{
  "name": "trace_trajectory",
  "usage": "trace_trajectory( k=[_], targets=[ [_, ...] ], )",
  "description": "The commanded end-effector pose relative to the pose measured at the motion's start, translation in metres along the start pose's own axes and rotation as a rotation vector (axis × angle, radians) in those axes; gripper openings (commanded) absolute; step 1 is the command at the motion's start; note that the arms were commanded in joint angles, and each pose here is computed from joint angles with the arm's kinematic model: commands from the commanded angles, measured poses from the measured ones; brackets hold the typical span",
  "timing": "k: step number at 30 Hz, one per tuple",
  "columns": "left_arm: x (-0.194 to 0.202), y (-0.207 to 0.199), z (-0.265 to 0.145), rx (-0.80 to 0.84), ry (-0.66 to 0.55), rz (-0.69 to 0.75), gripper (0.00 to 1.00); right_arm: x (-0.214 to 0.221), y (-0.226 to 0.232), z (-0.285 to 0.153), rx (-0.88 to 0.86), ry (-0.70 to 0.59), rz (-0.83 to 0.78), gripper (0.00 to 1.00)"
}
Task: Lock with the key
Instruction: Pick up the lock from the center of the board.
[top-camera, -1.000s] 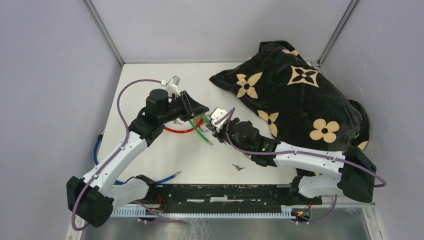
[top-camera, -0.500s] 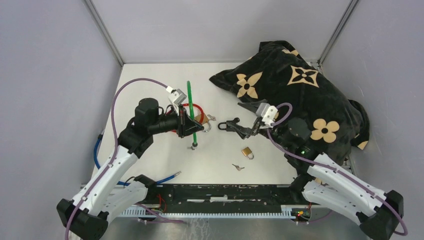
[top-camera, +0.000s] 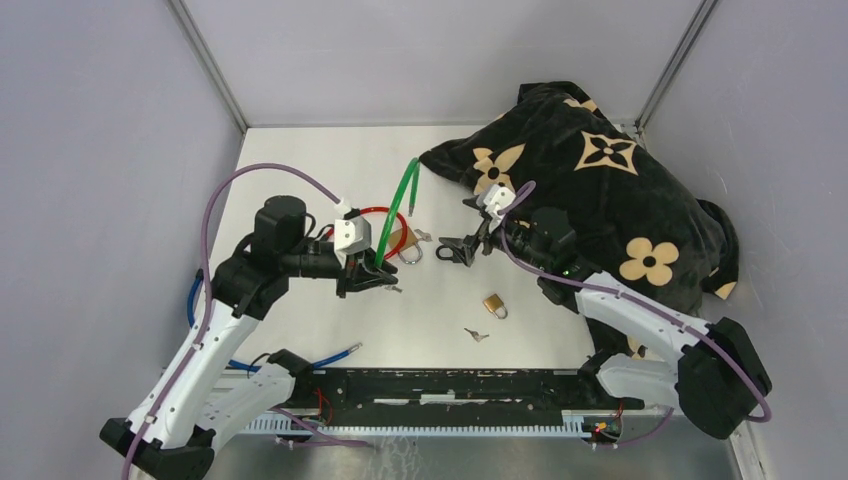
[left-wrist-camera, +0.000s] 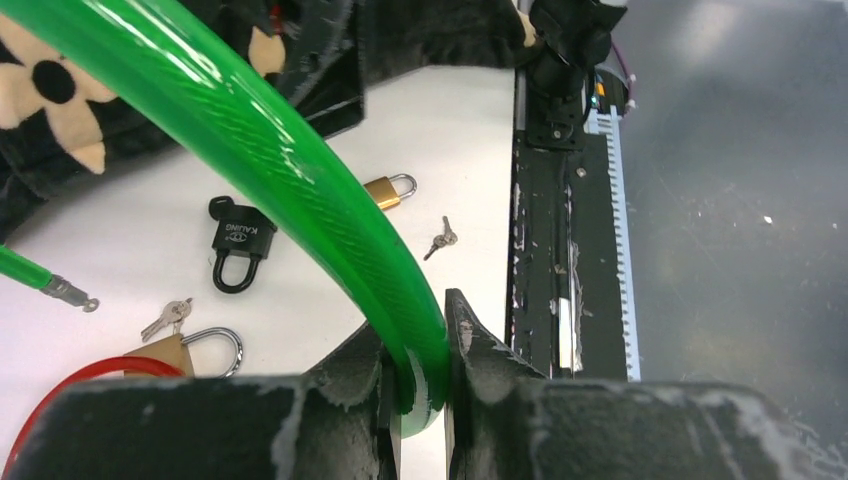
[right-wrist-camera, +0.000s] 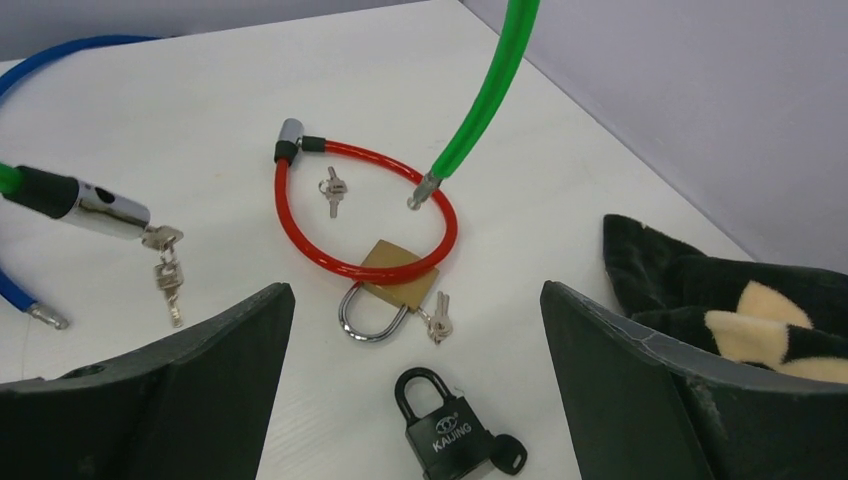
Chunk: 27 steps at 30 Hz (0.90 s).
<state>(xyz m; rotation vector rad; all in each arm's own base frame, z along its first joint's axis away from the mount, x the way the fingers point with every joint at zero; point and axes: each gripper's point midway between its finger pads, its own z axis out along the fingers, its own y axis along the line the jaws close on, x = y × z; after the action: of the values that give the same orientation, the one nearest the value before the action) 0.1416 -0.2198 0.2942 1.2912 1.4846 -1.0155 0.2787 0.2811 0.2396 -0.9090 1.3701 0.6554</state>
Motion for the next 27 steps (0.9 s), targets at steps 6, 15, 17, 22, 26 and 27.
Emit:
trace_trajectory(
  k=[6, 15, 17, 22, 26, 27],
  targets=[
    [-0.023, -0.018, -0.009, 0.086, -0.049, 0.201, 0.02, -0.058, -0.027, 0.044, 0.033, -0.226, 0.005, 0.98],
    [-0.018, -0.029, -0.01, 0.123, -0.056, 0.189, 0.02, -0.05, -0.039, 0.072, 0.018, -0.27, 0.1, 0.92],
    [-0.019, -0.031, -0.011, 0.129, -0.062, 0.191, 0.02, -0.049, -0.042, 0.077, 0.012, -0.278, 0.12, 0.9],
    [-0.02, -0.036, -0.013, 0.137, -0.069, 0.184, 0.02, -0.041, -0.04, 0.087, -0.022, -0.311, 0.176, 0.83],
    [-0.019, -0.038, -0.014, 0.142, -0.073, 0.19, 0.02, -0.047, -0.038, 0.094, -0.055, -0.348, 0.216, 0.76],
    [-0.019, -0.038, -0.014, 0.14, -0.073, 0.191, 0.02, -0.048, -0.037, 0.095, -0.062, -0.357, 0.216, 0.68]
  ],
)
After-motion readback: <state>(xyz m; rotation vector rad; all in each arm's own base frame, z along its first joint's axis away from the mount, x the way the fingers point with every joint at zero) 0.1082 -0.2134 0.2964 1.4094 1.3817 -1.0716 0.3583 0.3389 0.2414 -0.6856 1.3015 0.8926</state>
